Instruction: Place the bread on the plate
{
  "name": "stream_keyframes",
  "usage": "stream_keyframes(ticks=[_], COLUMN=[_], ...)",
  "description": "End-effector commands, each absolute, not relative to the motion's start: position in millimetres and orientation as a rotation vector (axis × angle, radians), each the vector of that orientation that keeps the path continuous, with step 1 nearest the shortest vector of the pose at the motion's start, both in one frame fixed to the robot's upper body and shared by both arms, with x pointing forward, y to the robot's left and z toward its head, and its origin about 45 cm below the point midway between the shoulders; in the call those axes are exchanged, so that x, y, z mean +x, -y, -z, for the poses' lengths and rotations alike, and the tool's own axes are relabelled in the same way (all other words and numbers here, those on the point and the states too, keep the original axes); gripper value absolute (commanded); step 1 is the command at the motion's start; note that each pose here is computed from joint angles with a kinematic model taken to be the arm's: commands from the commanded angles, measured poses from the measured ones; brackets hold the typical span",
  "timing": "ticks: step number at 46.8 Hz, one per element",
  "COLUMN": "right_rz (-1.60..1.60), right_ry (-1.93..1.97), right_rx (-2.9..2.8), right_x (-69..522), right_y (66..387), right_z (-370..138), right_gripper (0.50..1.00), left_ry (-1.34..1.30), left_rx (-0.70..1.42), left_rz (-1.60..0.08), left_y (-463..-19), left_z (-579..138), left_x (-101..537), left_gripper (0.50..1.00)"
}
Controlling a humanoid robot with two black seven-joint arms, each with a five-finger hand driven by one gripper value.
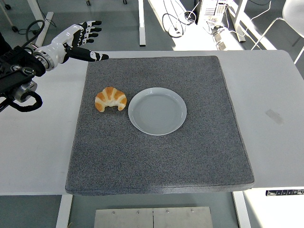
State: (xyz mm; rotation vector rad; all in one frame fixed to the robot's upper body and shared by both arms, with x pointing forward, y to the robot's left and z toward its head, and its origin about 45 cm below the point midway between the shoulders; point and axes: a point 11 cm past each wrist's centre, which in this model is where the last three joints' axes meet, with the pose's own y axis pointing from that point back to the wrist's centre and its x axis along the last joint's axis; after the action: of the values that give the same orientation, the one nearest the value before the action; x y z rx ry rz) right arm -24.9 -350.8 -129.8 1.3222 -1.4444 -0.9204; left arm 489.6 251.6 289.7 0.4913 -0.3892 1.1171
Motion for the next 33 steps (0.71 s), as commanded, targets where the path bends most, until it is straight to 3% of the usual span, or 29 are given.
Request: stream_keyframes(ticks=[1, 21, 33], right_rz=[0.921, 0.921, 0.921], right_ry=[1.444, 1.444, 1.444], right_rx=[1.322, 1.322, 1.322], right_x=[-25.0, -25.0, -25.0], right_y=[350.8, 350.8, 350.8], right_z=[129.8, 129.8, 129.8], right_gripper=[1.000, 1.000, 1.000], left_ry=[0.440, 0.609, 0.626], left_rx=[0.590, 0.797, 0.911], left_rz=[-1.130, -0.912, -0.903], left_y=[-254.7, -212.4, -216.6], left_z=[-283.8, -262.0, -255.1], left_x=[489.8, 459.8, 459.0], left_gripper=[0.921, 0.921, 0.921])
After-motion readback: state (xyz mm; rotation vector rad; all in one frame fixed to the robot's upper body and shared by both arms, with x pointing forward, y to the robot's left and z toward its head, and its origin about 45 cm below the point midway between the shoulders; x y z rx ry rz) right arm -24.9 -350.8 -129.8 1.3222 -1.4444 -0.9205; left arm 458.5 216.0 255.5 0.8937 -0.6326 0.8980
